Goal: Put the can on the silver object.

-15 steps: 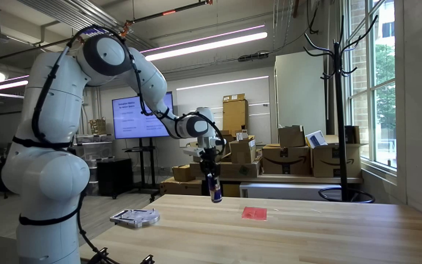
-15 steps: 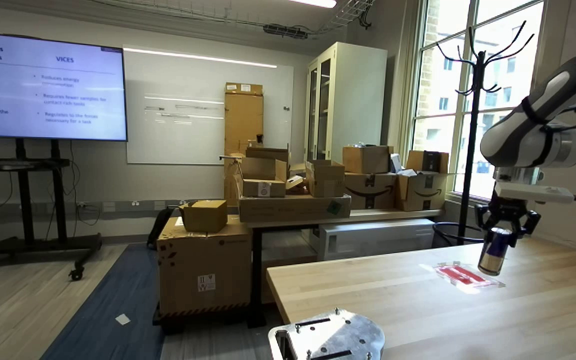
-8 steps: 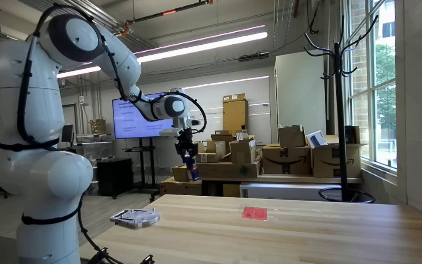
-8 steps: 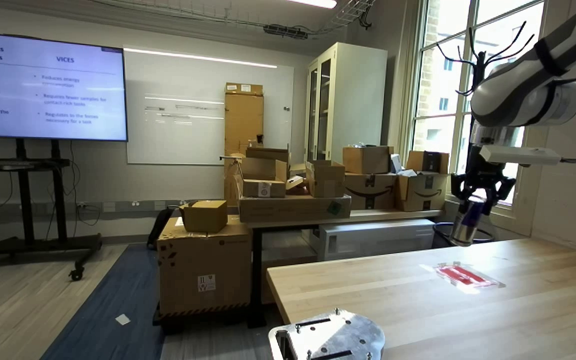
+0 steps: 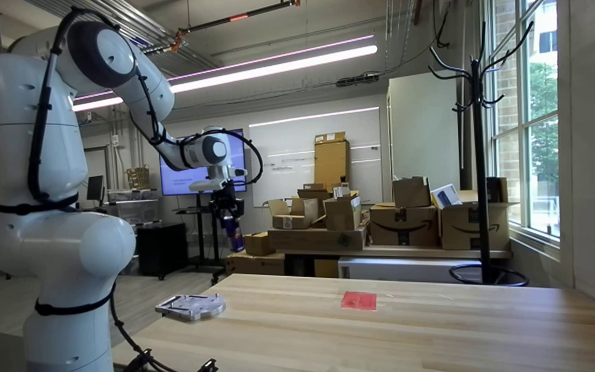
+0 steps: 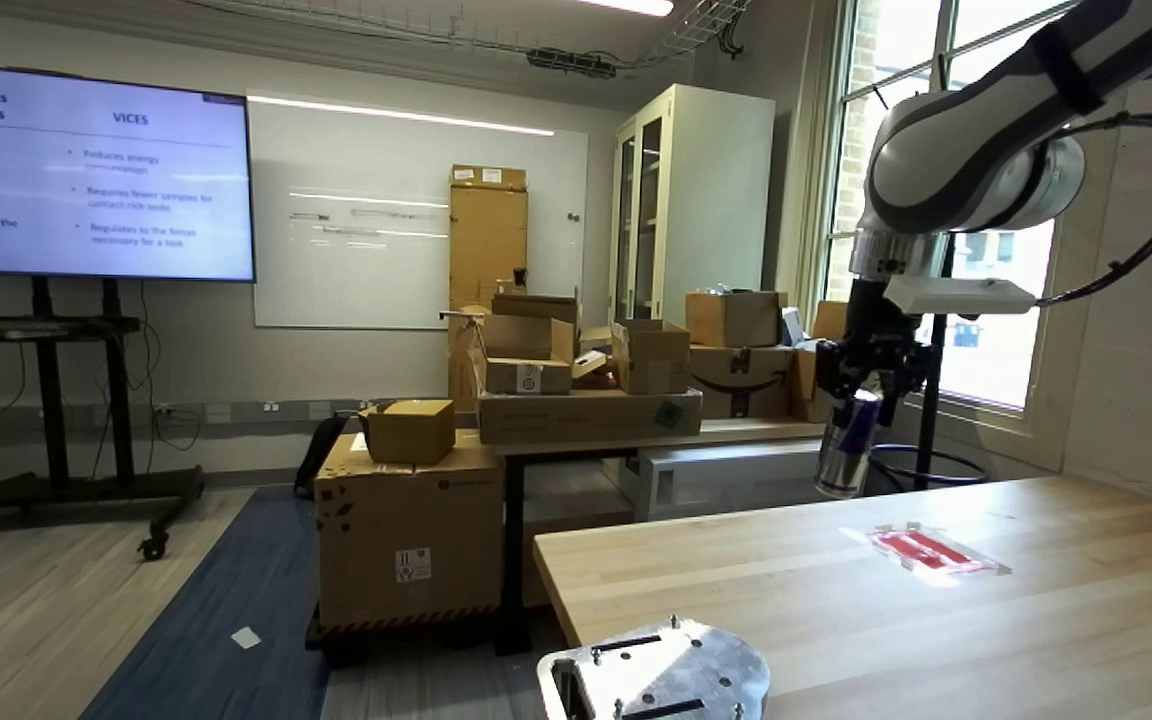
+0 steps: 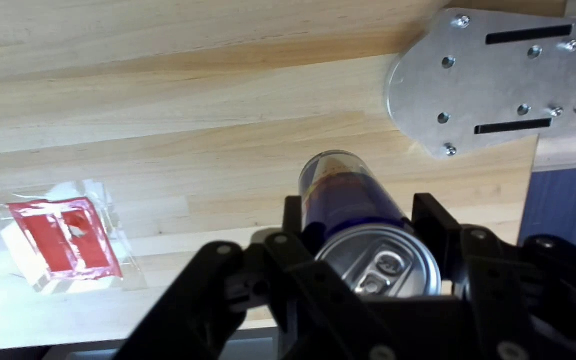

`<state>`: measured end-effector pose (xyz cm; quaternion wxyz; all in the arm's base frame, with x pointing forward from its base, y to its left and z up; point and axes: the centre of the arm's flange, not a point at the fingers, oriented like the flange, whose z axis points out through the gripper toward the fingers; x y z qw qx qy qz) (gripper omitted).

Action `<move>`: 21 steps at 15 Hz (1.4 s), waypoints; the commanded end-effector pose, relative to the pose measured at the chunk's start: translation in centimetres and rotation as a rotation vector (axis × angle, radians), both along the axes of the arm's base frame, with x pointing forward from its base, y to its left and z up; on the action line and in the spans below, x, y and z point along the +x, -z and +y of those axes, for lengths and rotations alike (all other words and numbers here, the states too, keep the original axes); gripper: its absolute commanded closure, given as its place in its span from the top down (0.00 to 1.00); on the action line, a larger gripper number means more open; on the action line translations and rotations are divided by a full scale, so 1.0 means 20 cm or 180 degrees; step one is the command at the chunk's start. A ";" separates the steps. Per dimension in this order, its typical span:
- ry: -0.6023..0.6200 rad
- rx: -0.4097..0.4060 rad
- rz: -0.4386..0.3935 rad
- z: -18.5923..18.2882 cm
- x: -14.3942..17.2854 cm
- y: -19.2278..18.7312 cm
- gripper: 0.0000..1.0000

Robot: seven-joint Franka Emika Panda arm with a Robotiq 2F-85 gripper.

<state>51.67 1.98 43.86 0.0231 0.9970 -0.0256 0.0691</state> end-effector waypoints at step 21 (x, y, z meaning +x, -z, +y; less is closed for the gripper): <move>-0.1162 -0.0316 0.0365 0.83 0.19 0.48 0.33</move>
